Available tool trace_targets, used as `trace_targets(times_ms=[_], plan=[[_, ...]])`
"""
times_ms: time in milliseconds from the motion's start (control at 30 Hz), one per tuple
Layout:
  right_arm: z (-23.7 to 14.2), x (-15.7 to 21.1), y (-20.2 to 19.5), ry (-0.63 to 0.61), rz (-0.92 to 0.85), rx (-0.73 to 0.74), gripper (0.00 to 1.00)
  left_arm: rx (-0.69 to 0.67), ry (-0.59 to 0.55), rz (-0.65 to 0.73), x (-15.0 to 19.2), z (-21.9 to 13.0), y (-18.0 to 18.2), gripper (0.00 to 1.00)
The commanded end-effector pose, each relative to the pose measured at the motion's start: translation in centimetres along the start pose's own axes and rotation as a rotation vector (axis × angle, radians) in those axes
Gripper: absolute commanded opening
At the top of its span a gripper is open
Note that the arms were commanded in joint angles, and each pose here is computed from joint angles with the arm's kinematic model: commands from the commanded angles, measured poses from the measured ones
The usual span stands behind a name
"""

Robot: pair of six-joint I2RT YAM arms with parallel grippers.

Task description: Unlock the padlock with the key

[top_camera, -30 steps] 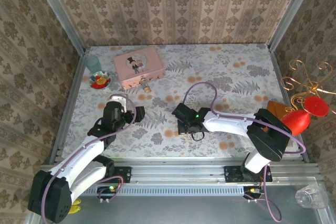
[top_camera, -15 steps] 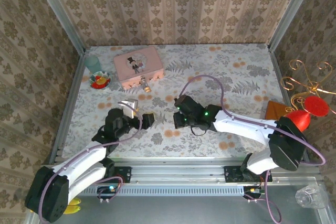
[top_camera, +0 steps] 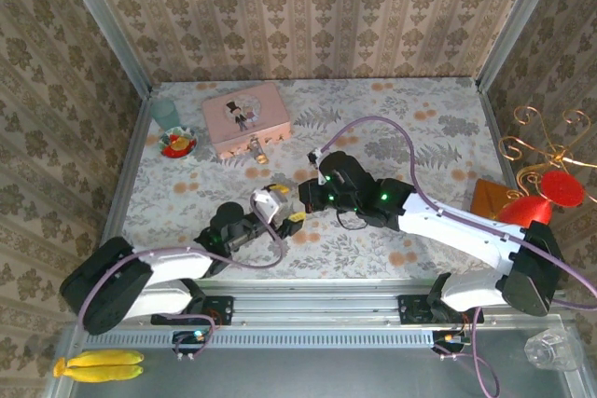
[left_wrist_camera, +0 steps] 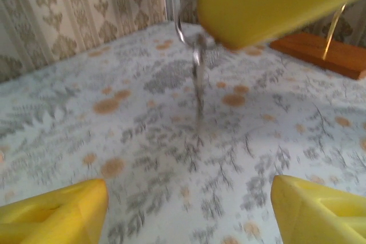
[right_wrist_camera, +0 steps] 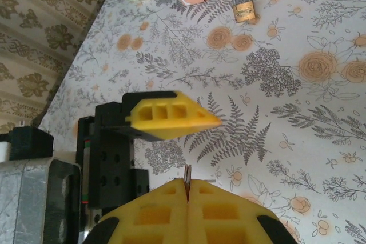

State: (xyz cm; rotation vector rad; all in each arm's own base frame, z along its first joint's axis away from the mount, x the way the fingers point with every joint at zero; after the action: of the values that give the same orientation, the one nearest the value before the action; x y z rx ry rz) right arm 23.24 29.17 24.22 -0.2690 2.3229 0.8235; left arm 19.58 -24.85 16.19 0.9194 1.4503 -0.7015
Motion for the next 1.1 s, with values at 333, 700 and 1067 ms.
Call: trace_targets(times_ms=[333,700,1067], plan=[[-1.1,-0.1,0.2,-0.040,0.017,-0.033,0.00,0.077,-0.190,0.066,-3.4,0.6,0.0,0.49],[-0.7,0.4,-0.1,-0.035,0.038,-0.036,0.00,0.140,-0.195,0.007,-3.5,0.3,0.1,0.20],[-1.0,0.4,-1.4,-0.061,0.079,0.041,0.01,0.093,-0.178,0.054,-3.1,0.0,1.0,0.00]])
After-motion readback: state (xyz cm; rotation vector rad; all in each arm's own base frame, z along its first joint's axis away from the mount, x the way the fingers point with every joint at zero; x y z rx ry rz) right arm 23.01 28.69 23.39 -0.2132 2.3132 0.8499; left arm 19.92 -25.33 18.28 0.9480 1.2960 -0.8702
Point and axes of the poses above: each hand's point on the last joint's axis, 136 mm out from that joint toward the fingers, its own z axis out along the fingers, its own y axis along the line the jaws close on, x = y × z, the point moved 4 cm from there along -z, back along the fingers, and after that the axes turned 2 degrees about z, right-handed, at the moved point
